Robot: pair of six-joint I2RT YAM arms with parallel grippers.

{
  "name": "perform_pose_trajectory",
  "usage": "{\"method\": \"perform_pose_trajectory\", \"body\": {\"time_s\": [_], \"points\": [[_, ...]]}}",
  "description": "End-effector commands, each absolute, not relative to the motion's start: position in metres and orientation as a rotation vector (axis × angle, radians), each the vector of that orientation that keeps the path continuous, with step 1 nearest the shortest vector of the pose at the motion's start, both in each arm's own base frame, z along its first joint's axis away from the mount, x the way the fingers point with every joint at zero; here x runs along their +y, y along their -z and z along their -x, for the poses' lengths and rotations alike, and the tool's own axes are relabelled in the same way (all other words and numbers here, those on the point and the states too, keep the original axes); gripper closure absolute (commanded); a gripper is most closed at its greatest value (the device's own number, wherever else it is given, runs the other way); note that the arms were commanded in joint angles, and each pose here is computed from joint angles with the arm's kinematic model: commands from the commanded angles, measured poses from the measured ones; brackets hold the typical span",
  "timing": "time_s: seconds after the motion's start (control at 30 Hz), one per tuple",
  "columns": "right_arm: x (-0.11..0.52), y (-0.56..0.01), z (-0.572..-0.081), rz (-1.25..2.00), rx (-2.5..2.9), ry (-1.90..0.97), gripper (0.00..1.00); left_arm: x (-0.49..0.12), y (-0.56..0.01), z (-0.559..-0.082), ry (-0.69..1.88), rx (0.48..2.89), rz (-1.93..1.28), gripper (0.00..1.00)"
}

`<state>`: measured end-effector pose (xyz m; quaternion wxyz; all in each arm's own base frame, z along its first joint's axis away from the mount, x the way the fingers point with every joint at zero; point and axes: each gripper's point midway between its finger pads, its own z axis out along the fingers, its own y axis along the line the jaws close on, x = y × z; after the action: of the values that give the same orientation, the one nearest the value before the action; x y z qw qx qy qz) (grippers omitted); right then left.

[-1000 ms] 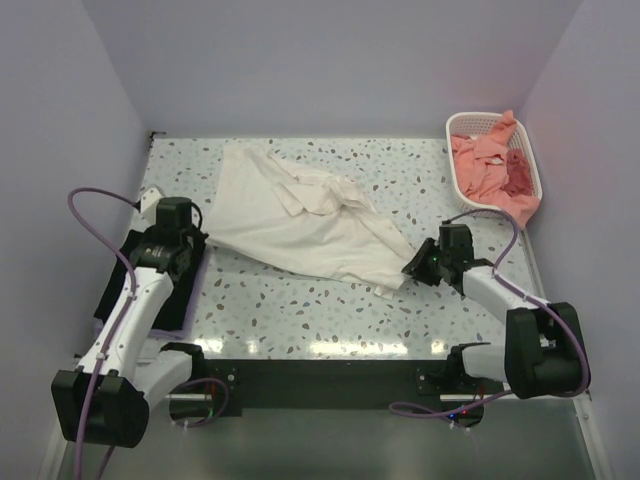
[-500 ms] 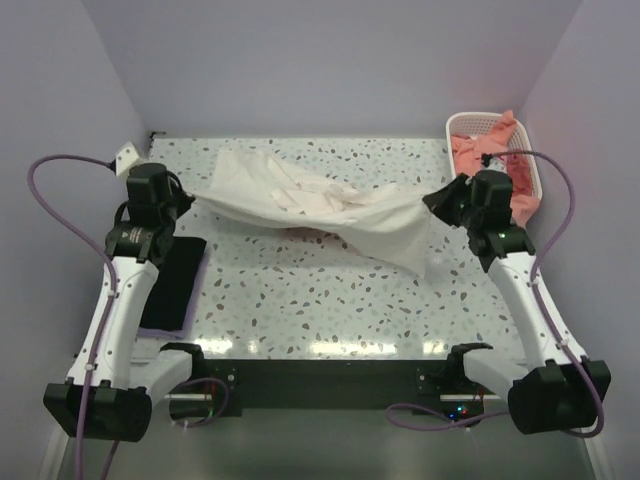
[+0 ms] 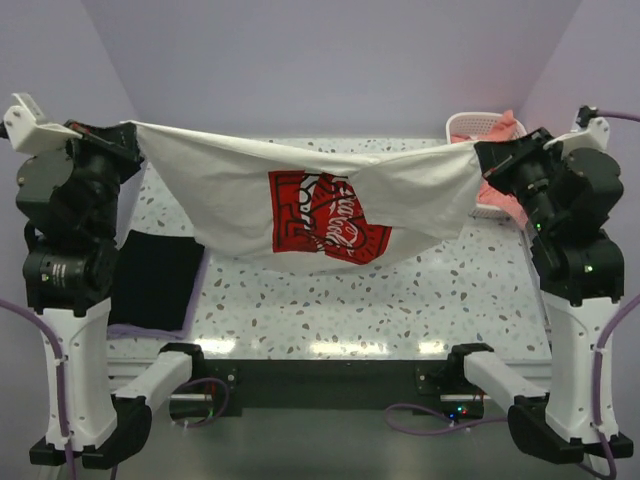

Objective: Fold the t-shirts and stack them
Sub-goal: Flatten the tshirt out

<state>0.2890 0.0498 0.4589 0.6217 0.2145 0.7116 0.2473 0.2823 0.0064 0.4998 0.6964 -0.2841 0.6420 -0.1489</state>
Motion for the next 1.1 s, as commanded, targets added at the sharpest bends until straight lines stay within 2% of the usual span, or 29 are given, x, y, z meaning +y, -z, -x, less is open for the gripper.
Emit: {"method": "perform_pose_trajectory", "body": {"time_s": [0.0, 0.1, 0.23, 0.37, 0.47, 0.53, 0.57, 0.6, 0.63, 0.7, 0.73, 0.77, 0.8, 0.9, 1.0, 1.03, 1.07], "points": [[0.029, -0.516, -0.245, -0.491, 1.5, -0.491, 1.0, 0.007, -0.541, -0.258, 0.352, 1.353, 0.588, 1.0], [0.025, -0.546, -0.229, -0.475, 1.426, -0.494, 1.0, 0.004, -0.557, -0.257, 0.373, 1.329, 0.576, 1.0], [0.027, -0.558, -0.24, -0.46, 1.393, -0.505, 1.0, 0.001, -0.553, -0.278, 0.388, 1.34, 0.578, 1.0], [0.035, -0.54, -0.285, -0.45, 1.401, -0.535, 1.0, -0.005, -0.538, -0.319, 0.405, 1.371, 0.569, 1.0], [0.043, -0.526, -0.33, -0.452, 1.418, -0.563, 1.0, -0.01, -0.519, -0.378, 0.405, 1.408, 0.563, 1.0], [0.047, -0.53, -0.355, -0.444, 1.384, -0.591, 1.0, -0.014, -0.523, -0.4, 0.417, 1.4, 0.542, 1.0], [0.05, -0.52, -0.379, -0.454, 1.407, -0.593, 1.0, -0.017, -0.509, -0.429, 0.422, 1.434, 0.534, 1.0], [0.052, -0.53, -0.388, -0.443, 1.37, -0.618, 1.0, -0.015, -0.508, -0.442, 0.424, 1.438, 0.535, 1.0], [0.054, -0.533, -0.397, -0.439, 1.359, -0.629, 1.0, -0.015, -0.533, -0.446, 0.444, 1.39, 0.513, 1.0], [0.056, -0.545, -0.421, -0.44, 1.334, -0.644, 1.0, -0.018, -0.521, -0.482, 0.474, 1.437, 0.496, 1.0], [0.057, -0.551, -0.428, -0.434, 1.324, -0.646, 1.0, -0.009, -0.553, -0.478, 0.478, 1.369, 0.48, 1.0], [0.057, -0.575, -0.424, -0.418, 1.274, -0.656, 1.0, -0.005, -0.545, -0.493, 0.478, 1.391, 0.486, 1.0], [0.057, -0.573, -0.434, -0.419, 1.286, -0.647, 1.0, 0.003, -0.554, -0.493, 0.486, 1.372, 0.477, 1.0], [0.049, -0.604, -0.424, -0.417, 1.227, -0.635, 1.0, 0.022, -0.586, -0.479, 0.515, 1.291, 0.457, 1.0], [0.042, -0.609, -0.409, -0.427, 1.203, -0.621, 1.0, 0.031, -0.588, -0.462, 0.526, 1.274, 0.447, 1.0], [0.039, -0.615, -0.394, -0.43, 1.182, -0.618, 1.0, 0.035, -0.565, -0.467, 0.517, 1.317, 0.469, 1.0], [0.039, -0.597, -0.398, -0.445, 1.222, -0.61, 1.0, 0.036, -0.57, -0.454, 0.505, 1.305, 0.458, 1.0]]}}
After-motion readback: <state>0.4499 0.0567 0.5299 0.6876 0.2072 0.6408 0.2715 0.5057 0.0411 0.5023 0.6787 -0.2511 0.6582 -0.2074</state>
